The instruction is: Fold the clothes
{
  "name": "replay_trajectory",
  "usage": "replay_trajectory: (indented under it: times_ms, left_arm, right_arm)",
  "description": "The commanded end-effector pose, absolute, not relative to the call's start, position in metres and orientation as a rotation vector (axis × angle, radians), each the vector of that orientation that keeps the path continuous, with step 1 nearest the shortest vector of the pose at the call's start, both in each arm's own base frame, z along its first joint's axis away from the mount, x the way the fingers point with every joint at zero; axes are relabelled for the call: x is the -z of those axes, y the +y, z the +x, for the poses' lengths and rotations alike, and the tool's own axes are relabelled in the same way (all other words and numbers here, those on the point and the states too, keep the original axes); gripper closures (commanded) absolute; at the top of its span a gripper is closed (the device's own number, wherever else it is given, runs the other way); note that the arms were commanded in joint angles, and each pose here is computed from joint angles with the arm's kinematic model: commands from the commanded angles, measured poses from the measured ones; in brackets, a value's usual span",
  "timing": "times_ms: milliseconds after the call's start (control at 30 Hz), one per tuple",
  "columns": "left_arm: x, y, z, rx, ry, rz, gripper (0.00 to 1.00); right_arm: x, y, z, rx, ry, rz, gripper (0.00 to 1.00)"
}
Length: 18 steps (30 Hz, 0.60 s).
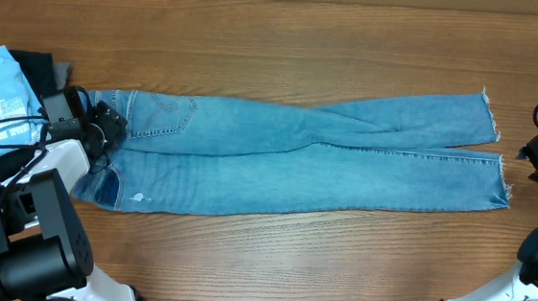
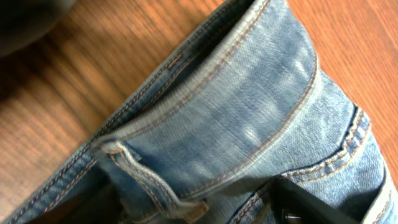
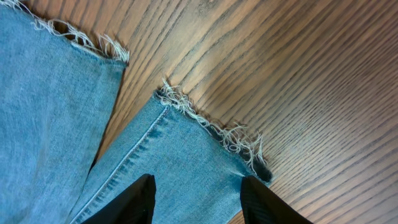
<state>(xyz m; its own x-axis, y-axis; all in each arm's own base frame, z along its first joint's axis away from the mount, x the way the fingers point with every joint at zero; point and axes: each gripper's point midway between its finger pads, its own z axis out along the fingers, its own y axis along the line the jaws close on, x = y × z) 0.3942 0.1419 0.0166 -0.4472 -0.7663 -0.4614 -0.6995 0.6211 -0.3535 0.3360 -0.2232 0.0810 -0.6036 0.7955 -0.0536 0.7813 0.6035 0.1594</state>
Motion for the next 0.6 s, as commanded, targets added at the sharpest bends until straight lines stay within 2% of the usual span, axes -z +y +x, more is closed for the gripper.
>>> replay_trajectory:
  times_ms: [0,33,67,133,300,333,400,433,533,567]
  left_arm:
    - [-0.002,0.126,0.395,0.234,2.337,-1.044,0.62]
    - [-0.007,0.123,0.397,0.245,2.352,-0.980,0.87]
    - [-0.014,0.120,0.398,0.261,2.351,-0.947,0.96]
    - [-0.036,0.117,0.400,0.283,2.324,-0.905,0.96]
    - [-0.164,0.125,0.427,0.273,1.968,-0.744,0.95]
    - [-0.177,0.140,0.436,0.239,1.851,-0.823,0.87]
    - [-0.159,0.151,0.464,0.183,1.745,-0.897,0.28]
    - [-0.135,0.145,0.479,0.218,1.781,-0.901,0.20]
    - [-0.061,0.116,0.504,0.417,2.015,-0.900,0.21]
    - [-0.050,0.107,0.503,0.460,2.078,-0.894,0.26]
  right_arm:
    - [-0.095,-0.226,0.340,-0.148,2.683,1.300,0.52]
    - [-0.095,-0.226,0.340,-0.148,2.683,1.300,0.52]
    - [-0.095,-0.226,0.340,-0.148,2.683,1.300,0.52]
    - [-0.095,-0.226,0.340,-0.148,2.683,1.300,0.52]
    - [-0.095,-0.227,0.341,-0.147,2.680,1.299,0.52]
    - [-0.095,-0.226,0.340,-0.148,2.683,1.300,0.52]
    - [-0.094,-0.225,0.338,-0.152,2.694,1.306,0.52]
    - [-0.094,-0.224,0.336,-0.154,2.699,1.309,0.52]
    - [-0.094,-0.219,0.333,-0.175,2.732,1.281,0.52]
    - [-0.095,-0.213,0.337,-0.227,2.739,1.243,0.52]
